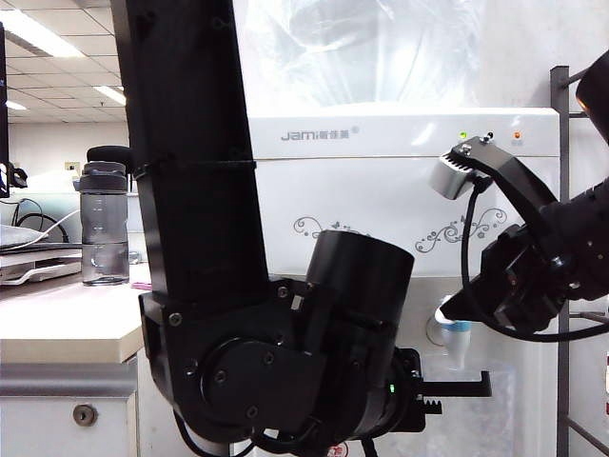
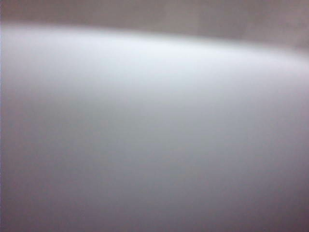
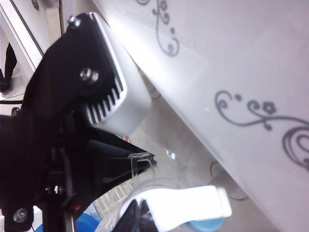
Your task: Pick up the plastic mug from the left desk, go to the cold water outlet of the water dispenser, press the vertical switch to get some water, then put the mug back on the desk.
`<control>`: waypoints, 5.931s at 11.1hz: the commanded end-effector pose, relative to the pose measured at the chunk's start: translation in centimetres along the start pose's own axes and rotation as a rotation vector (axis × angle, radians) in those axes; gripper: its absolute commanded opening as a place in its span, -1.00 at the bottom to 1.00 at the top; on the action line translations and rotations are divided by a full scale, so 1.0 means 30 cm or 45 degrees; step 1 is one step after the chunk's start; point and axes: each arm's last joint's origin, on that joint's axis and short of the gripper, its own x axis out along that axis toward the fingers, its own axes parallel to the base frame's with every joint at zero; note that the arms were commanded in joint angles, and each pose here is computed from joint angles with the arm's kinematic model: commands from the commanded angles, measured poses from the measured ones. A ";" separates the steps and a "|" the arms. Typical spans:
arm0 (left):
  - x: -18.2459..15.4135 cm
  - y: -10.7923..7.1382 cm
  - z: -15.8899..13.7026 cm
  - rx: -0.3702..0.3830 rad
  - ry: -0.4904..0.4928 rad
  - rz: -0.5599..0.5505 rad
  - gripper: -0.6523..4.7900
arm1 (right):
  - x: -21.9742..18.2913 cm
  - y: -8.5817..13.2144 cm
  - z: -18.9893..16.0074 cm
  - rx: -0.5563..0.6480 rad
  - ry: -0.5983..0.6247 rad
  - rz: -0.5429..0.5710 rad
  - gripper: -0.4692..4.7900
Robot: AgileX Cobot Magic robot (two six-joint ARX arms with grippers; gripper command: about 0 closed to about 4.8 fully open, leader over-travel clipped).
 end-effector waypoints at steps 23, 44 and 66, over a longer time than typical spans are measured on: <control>0.001 -0.005 0.002 -0.002 0.001 -0.018 -0.78 | 0.001 0.009 -0.019 0.024 0.068 0.015 -0.84; 0.001 -0.005 0.002 -0.002 0.001 -0.017 -0.78 | -0.044 -0.015 0.054 0.018 -0.078 -0.078 -0.84; -0.006 -0.022 -0.040 0.279 0.214 -0.391 -0.78 | -0.330 -0.065 0.240 0.090 -0.477 -0.452 -0.84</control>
